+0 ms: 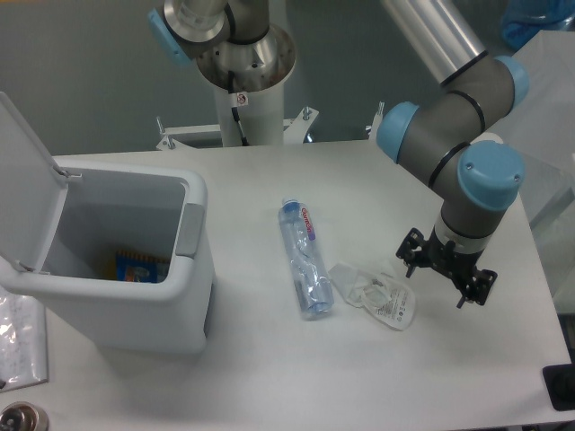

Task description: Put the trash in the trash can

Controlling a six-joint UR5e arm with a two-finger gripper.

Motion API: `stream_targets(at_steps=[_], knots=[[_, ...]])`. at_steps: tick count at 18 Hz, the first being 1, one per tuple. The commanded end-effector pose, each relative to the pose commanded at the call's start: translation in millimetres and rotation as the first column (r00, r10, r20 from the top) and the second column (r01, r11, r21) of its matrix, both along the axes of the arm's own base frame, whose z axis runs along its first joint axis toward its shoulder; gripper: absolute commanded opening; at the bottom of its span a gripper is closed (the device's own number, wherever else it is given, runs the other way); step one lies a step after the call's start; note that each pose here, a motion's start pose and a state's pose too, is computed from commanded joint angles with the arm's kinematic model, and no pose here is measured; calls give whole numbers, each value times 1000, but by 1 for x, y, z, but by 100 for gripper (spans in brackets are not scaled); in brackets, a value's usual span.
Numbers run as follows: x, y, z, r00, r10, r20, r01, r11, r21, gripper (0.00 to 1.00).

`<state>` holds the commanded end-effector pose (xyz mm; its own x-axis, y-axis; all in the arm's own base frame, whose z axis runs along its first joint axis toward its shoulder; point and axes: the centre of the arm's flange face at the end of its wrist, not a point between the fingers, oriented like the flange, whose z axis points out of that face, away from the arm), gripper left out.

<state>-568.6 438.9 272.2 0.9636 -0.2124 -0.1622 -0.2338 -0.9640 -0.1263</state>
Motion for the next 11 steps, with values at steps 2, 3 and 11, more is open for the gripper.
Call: stream_targets(at_steps=[2, 3, 11], knots=[[3, 1, -5, 1000, 3, 9, -3, 1000, -3, 100], [9, 0, -13, 1000, -1, 24, 2, 1000, -11, 100], [62, -26, -50, 969, -222, 112, 230, 970, -74, 100]])
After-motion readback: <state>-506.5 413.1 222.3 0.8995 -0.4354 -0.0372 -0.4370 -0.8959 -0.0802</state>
